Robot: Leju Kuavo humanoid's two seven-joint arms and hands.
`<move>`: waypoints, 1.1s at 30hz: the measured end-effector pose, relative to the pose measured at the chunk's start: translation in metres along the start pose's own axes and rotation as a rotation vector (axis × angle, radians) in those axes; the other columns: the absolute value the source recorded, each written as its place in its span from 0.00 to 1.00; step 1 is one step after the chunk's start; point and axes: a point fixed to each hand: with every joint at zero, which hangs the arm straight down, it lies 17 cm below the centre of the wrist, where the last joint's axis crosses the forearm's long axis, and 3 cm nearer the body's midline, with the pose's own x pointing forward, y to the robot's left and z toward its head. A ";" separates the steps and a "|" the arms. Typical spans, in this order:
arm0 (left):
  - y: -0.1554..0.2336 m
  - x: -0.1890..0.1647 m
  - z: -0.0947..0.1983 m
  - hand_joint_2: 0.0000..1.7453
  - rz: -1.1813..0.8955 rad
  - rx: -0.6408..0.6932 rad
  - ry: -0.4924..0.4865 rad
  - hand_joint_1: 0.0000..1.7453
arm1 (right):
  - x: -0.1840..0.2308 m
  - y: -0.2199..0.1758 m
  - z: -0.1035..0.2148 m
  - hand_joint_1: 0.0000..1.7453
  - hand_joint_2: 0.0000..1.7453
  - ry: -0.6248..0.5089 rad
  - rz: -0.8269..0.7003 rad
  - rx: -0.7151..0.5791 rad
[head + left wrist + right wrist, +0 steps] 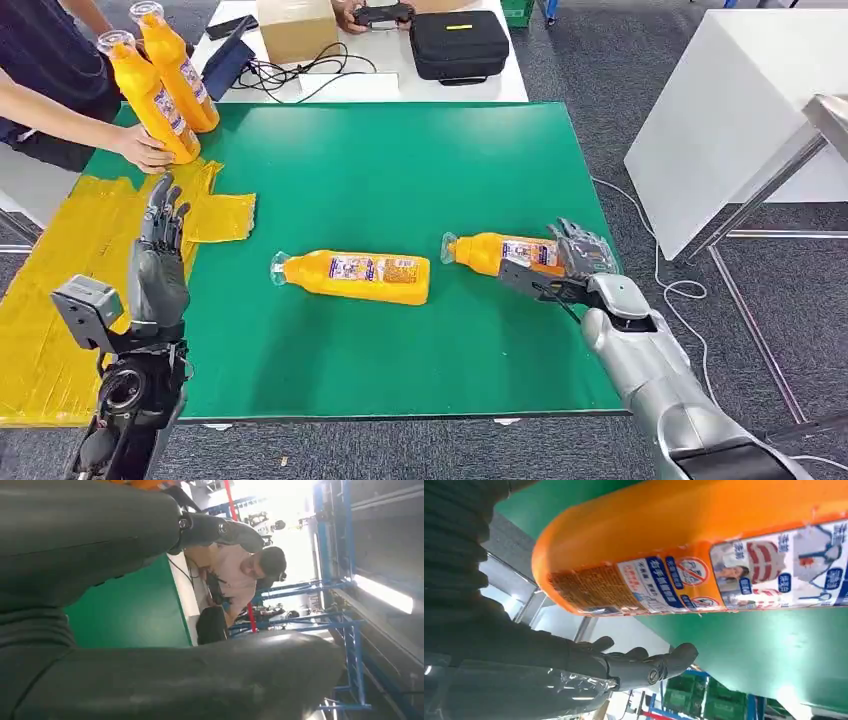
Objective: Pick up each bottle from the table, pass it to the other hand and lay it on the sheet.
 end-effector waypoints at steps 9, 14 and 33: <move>0.001 -0.003 0.014 0.00 0.003 0.006 0.002 0.00 | -0.013 0.023 0.000 0.00 1.00 0.040 -0.004 0.062; -0.001 -0.003 0.021 0.00 0.008 -0.010 0.007 0.00 | -0.020 0.038 0.003 0.00 1.00 0.056 0.006 0.118; 0.007 -0.011 0.015 0.00 0.015 -0.035 0.014 0.00 | -0.027 0.053 0.007 1.00 1.00 0.062 0.037 0.215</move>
